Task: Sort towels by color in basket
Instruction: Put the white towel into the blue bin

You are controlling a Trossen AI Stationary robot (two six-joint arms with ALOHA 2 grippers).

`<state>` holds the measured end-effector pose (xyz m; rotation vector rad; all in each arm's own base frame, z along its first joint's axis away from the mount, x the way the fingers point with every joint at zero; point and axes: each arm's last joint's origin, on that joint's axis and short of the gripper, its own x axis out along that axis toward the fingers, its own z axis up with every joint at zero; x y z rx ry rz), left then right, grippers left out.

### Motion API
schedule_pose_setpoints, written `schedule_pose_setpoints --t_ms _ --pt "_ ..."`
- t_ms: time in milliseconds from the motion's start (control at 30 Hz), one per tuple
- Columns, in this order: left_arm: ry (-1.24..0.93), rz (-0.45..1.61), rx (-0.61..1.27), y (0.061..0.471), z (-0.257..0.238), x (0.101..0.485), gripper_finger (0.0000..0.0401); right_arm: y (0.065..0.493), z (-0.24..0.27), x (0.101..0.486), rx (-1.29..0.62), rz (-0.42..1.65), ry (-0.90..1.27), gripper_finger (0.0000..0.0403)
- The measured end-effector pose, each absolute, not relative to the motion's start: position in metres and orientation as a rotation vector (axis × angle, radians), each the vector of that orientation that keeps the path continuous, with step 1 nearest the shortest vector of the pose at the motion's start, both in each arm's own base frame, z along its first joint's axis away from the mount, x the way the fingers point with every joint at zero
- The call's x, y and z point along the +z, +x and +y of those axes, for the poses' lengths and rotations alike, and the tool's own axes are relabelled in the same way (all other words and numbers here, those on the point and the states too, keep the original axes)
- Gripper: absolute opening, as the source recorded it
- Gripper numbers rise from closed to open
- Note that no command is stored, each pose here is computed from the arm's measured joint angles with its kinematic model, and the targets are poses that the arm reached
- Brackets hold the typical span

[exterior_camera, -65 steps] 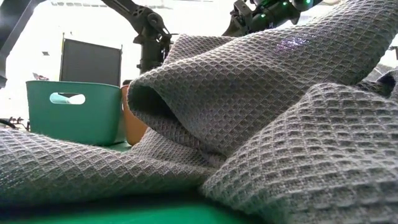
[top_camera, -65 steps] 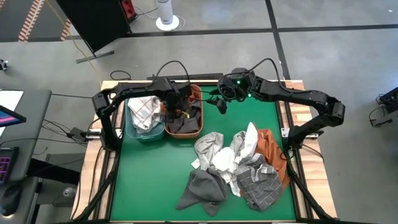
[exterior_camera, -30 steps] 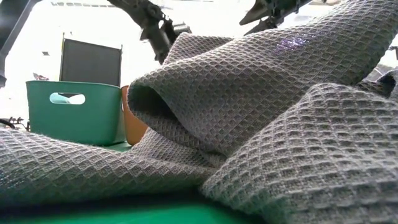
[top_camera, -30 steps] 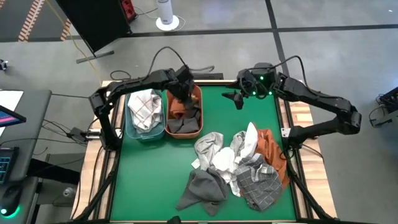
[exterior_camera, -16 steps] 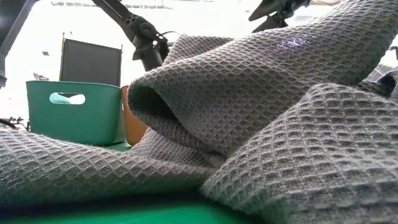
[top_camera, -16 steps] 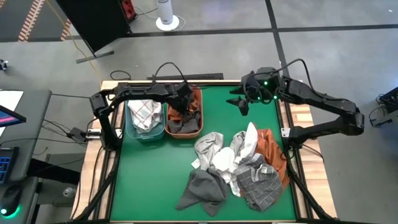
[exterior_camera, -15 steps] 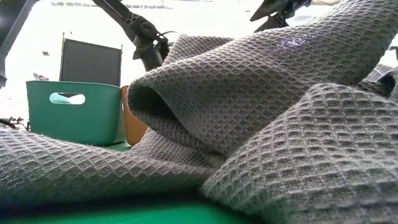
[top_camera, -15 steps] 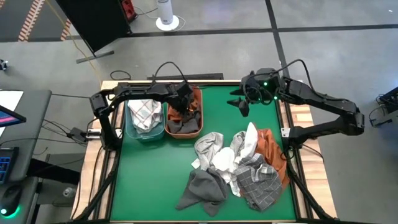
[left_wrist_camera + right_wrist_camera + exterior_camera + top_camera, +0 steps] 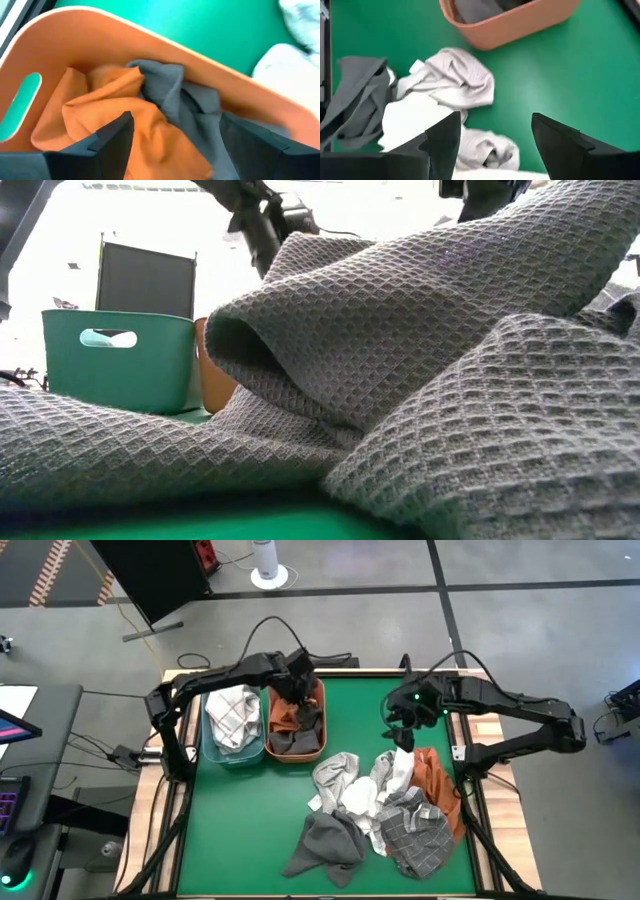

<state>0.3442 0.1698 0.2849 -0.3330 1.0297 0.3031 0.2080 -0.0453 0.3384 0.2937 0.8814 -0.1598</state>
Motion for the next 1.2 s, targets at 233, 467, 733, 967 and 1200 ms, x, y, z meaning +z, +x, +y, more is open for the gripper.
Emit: schedule_pose_setpoints --t_ms 233,467,733,967,1200 --pt "-0.406 1.019 0.315 0.342 0.166 0.317 0.0286 0.203 -0.021 0.327 -0.09 1.019 0.299 0.0269" --pt "-0.335 0.969 0.263 0.351 0.145 0.34 0.0286 0.196 0.001 0.276 -0.072 1.22 0.307 0.0269" --pt "-0.128 0.839 0.383 0.348 0.121 0.372 0.0286 0.19 -0.003 0.247 -0.304 1.292 0.495 0.0269" --pt "-0.116 0.747 0.469 0.321 0.118 0.403 0.0286 0.19 -0.005 0.211 -0.355 1.349 0.503 0.0247" --pt "-0.133 0.679 0.522 0.3 0.116 0.424 0.0286 0.195 -0.007 0.184 -0.346 1.41 0.469 0.0062"
